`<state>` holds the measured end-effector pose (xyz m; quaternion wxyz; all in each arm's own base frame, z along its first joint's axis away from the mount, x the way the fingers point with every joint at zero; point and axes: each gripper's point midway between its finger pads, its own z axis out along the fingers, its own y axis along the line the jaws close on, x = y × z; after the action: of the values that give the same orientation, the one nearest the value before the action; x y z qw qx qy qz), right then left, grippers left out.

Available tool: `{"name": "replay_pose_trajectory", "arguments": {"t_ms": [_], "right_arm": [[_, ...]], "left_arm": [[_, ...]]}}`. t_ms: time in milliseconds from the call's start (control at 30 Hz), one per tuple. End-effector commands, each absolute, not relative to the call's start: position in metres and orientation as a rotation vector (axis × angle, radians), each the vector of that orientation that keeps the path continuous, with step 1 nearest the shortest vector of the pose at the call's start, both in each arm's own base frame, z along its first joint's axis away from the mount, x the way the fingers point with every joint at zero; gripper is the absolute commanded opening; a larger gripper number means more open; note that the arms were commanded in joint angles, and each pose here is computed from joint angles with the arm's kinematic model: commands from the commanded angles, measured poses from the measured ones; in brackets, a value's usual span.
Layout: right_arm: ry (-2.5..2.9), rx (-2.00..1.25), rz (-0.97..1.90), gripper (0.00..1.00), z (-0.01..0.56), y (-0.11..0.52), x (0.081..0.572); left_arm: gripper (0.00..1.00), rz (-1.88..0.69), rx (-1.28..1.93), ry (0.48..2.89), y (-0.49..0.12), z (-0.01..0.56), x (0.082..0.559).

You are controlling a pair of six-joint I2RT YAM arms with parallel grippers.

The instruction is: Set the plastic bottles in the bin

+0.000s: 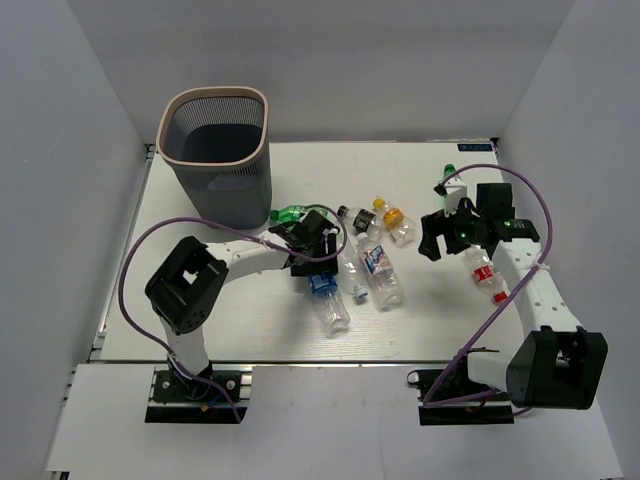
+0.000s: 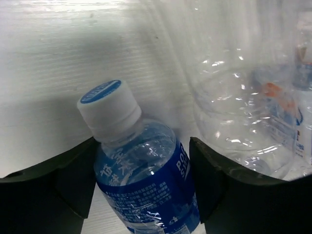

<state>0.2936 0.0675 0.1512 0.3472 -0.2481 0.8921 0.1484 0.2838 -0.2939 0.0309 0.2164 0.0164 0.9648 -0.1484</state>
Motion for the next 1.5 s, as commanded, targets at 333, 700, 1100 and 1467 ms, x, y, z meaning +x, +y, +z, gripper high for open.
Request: {"name": "replay_pose_trajectory", "arguments": {"t_ms": [333,700,1100,1467], "right_arm": [[2.246,-0.870,0.791,0.83,0.152,0.144,0.264],[2.309,-0.858,0.761,0.90,0.135,0.166,0.274],[2.310,-0.937,0.741,0.90,0.124,0.178,0.263],[2.363,-0.953,0.642,0.90,0.100,0.175,0.258]], "left_arm": [[0.25,-0.502,0.160,2.459,-0.284,0.145,0.269],[0.23,-0.390,0.226,1.839,-0.260,0.421,0.339],[0.23,0.148,-0.254,1.506,-0.104,0.525,0.448],[0.51,0.324,-0.426,1.568,0.016,0.482,0.508]]}}
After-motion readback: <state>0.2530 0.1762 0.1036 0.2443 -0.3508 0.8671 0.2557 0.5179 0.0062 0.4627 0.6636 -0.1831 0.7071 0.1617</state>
